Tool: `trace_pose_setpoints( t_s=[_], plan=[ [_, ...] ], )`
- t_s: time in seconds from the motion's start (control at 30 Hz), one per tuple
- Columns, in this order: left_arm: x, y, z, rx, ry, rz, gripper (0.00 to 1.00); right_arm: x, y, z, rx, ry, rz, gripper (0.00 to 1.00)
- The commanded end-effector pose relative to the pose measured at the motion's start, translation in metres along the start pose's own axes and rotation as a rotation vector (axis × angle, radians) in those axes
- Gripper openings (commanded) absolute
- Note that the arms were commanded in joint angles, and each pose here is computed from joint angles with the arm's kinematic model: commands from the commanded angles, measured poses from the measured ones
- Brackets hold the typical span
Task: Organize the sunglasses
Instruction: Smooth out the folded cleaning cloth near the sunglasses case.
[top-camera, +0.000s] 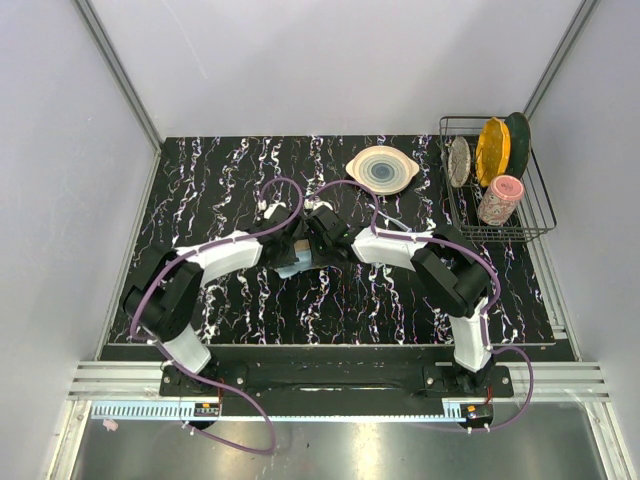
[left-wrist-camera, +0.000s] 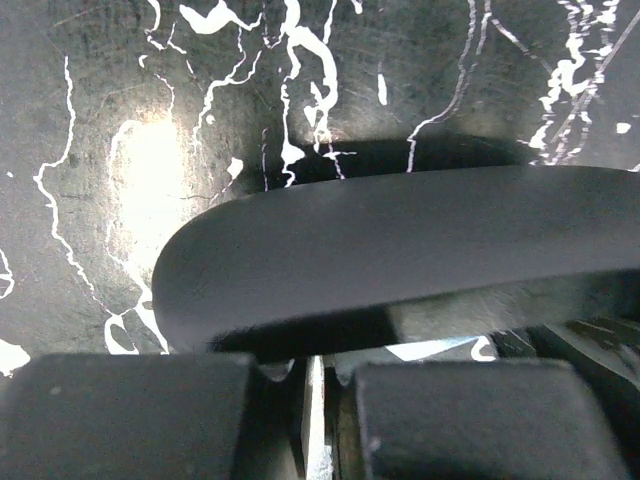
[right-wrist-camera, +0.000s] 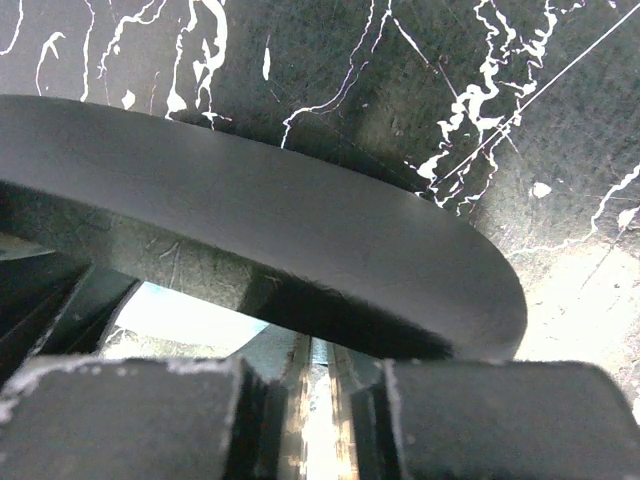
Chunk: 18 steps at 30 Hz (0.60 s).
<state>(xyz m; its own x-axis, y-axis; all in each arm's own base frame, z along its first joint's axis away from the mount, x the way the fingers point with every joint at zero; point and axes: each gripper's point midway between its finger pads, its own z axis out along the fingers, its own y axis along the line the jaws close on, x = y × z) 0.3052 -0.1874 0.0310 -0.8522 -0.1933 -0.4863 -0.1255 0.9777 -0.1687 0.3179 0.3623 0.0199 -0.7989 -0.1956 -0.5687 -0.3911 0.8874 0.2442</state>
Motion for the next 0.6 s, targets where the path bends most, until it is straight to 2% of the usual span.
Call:
trace_pose_setpoints(
  t_s=[0.0,0.33,0.57],
  plan=[
    [-0.005,0.008,0.011,-0.053,-0.039,-0.002,0.07,0.032,-0.018,0.016,0.077,0.083,-0.008,0.15],
    [0.003,0.052,0.016,-0.211,-0.024,-0.022,0.06,0.034,-0.021,0.017,0.092,0.084,0.003,0.14],
    [-0.002,0.054,0.004,-0.160,-0.047,-0.057,0.07,0.039,-0.025,0.017,0.104,0.093,0.015,0.13]
  ],
)
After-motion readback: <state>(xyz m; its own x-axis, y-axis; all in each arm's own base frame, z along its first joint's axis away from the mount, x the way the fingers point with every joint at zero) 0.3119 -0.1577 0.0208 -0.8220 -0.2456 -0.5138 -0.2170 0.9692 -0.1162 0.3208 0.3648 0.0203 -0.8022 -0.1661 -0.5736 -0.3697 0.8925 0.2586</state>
